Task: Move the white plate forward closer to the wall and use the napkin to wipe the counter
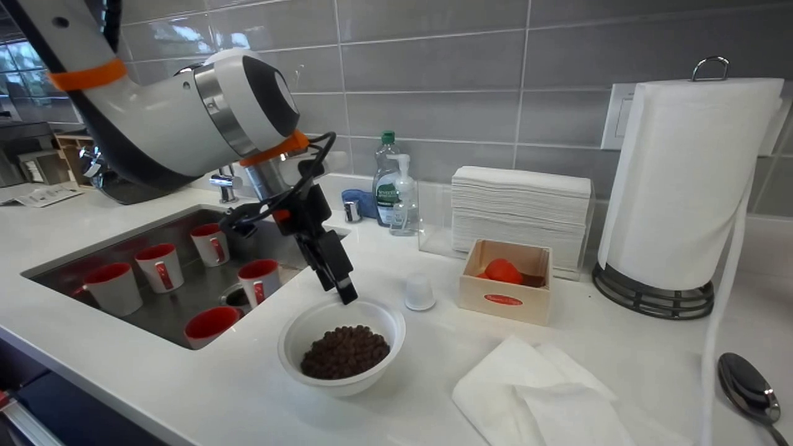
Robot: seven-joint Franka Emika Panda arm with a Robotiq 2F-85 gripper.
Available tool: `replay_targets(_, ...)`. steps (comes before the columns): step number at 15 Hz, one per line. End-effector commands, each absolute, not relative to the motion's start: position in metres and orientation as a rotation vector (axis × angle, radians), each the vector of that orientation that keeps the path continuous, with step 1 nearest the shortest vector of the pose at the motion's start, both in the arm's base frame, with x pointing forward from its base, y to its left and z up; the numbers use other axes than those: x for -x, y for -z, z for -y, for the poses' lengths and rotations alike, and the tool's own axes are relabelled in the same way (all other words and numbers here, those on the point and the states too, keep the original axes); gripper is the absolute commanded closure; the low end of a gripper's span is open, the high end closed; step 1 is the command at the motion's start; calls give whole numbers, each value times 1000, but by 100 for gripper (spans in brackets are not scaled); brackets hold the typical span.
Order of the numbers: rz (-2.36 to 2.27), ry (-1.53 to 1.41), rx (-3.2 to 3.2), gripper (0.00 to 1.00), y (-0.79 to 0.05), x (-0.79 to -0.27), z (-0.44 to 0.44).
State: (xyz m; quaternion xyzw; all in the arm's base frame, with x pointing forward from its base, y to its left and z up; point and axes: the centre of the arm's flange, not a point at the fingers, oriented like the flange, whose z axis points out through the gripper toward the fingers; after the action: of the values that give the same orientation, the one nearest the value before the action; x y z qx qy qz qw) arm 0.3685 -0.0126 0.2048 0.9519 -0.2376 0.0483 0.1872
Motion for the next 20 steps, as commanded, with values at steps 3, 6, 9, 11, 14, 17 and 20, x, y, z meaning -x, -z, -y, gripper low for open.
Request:
replay_targets(3,726,-200,-2674,0,-184,-355,19)
replay_targets(6,745,-208,-2684,25,-179,-354,18)
replay_targets(9,755,-219,-2687,46,-180,-354,19)
replay_targets(11,759,-232,-2685,64,-184,-354,20)
replay_targets(14,775,-246,-2692,89,-188,-356,18)
replay_targets(17,787,-283,-2711,100,-192,-362,13)
replay_targets(20,809,-345,-2726,100,-199,-374,6)
